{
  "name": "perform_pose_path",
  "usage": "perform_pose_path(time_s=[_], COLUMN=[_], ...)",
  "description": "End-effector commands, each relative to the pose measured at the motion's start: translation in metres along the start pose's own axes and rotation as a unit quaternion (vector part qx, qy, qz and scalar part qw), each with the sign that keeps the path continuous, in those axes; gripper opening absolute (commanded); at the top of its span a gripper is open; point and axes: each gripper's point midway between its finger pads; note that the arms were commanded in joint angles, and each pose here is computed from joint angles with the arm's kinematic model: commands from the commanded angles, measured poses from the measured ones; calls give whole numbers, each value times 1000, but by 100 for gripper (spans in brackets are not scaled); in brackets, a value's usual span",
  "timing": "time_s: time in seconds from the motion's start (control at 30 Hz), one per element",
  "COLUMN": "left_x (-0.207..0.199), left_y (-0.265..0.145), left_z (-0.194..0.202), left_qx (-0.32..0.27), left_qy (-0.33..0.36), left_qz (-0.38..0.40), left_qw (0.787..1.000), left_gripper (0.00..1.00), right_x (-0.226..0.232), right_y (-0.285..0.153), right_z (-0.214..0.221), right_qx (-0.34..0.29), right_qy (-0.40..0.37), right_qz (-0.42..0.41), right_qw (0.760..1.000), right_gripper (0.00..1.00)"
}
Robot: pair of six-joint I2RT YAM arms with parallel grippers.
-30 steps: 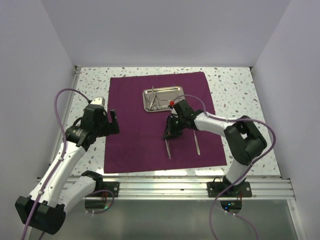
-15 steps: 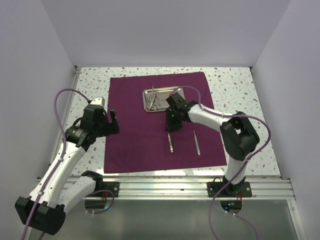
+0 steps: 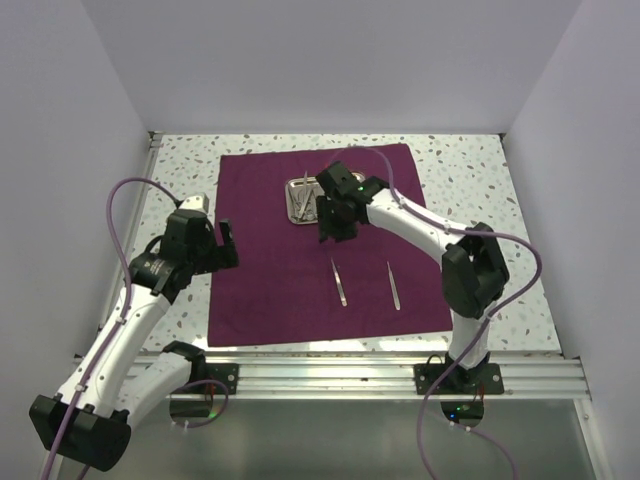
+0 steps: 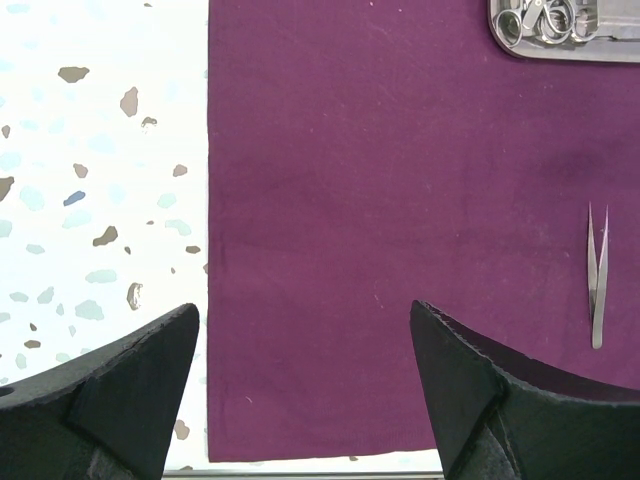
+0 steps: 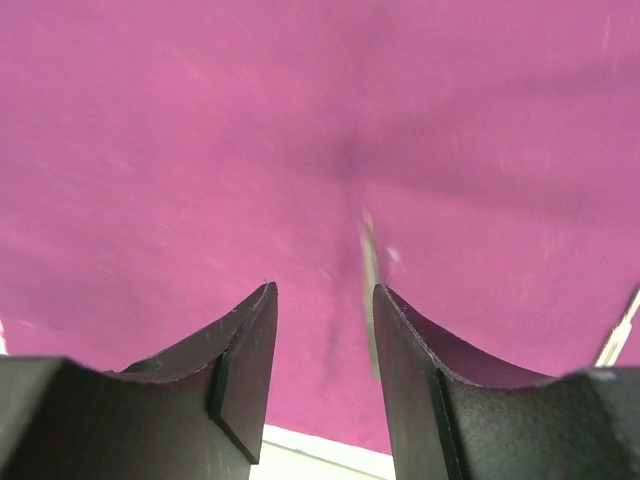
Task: Open and lay out the surgical kit
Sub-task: Place the medical item in the surgical kit, then pick up the medical item from the container.
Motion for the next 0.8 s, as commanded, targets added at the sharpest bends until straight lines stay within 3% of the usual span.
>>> perform_pose_path(time_s=[0.0, 0.17, 0.2, 0.37, 0.77], left_x=[-1, -2, -2, -1, -1], left_y=[-2, -2, -3, -6, -6], left_z=[-7, -6, -7, -9, -9], left_qx=[-18, -19, -22, -31, -30], left_qy=[-4, -4, -4, -8, -8], left_qz=[2, 5, 5, 5, 5], left_qw=[1000, 1000, 1000, 999, 999], left_gripper=[90, 90, 90, 90, 90], right_x=[27, 57, 56, 53, 28], right_y=[-15, -9, 11, 27, 75], right_z=[-44, -99, -100, -142, -157], right_qx=[-53, -95, -85, -123, -131], right_qy=[-26, -48, -52, -40, -52], right_qz=[-14, -11, 0, 33, 87], right_qw=[998, 994, 995, 991, 986], right_gripper=[47, 46, 46, 44, 39])
Point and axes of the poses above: each gripper's point midway between its finger pads, its own y axis out along the fingers, its own x axis along the line the jaws close on, z = x × y, and after that the axes turned 10 degrees about y, right-handed
